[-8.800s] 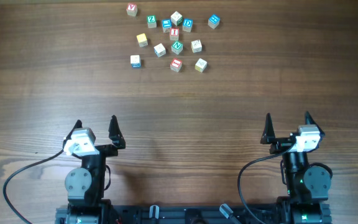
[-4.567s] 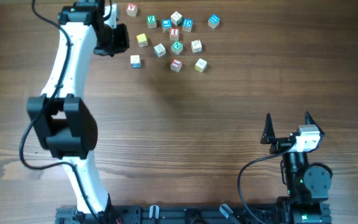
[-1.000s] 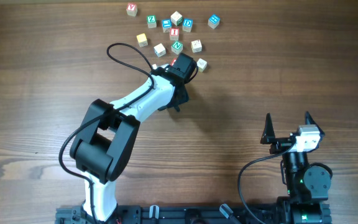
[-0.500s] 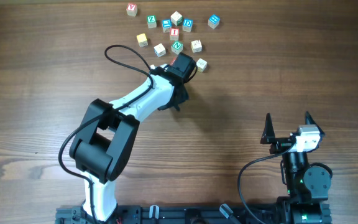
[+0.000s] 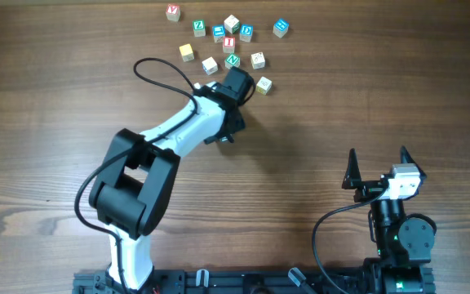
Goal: Form a circle
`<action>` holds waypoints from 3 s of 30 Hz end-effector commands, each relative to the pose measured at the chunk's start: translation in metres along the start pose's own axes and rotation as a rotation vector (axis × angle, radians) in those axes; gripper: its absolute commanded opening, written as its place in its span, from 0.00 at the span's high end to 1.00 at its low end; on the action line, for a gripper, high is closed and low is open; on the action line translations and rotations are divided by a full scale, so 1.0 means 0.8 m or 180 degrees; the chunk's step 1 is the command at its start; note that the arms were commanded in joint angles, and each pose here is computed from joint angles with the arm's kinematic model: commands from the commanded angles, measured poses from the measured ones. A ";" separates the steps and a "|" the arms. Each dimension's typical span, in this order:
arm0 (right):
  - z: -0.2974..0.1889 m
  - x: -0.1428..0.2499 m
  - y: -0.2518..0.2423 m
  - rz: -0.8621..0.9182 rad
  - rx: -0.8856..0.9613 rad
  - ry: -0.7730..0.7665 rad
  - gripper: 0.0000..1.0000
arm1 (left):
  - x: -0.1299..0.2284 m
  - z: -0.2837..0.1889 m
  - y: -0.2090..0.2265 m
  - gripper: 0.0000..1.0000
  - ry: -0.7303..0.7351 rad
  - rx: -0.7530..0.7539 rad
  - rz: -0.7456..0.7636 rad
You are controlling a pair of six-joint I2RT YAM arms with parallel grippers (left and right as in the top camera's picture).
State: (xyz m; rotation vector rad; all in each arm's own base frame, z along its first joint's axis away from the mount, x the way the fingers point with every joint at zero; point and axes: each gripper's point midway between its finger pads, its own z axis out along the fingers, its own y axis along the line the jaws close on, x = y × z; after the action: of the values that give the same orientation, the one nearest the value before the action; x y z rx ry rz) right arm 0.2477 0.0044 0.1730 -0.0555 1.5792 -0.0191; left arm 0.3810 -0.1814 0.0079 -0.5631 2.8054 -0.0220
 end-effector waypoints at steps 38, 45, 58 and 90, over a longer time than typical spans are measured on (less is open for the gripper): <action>0.000 -0.002 -0.002 -0.0016 0.0040 -0.0021 0.00 | -0.112 0.032 -0.071 0.54 -0.0278 0.0509 0.0805; 0.000 -0.002 -0.002 -0.0016 0.0039 -0.0021 0.00 | -0.104 0.033 -0.063 0.45 -0.0184 0.0438 0.0816; 0.000 -0.002 -0.002 -0.0017 0.0040 -0.0021 0.00 | -0.112 0.024 -0.068 0.77 -0.0263 0.0500 0.0792; 0.000 -0.002 -0.002 -0.0015 0.0040 -0.0021 0.00 | 0.030 -0.033 -0.088 0.76 0.0161 0.0269 0.2307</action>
State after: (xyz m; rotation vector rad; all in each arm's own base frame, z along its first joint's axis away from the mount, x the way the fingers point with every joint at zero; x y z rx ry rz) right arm 0.2477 0.0044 0.1730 -0.0558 1.5792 -0.0188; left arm 0.3730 -0.2660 0.0248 0.4681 2.9006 -0.0611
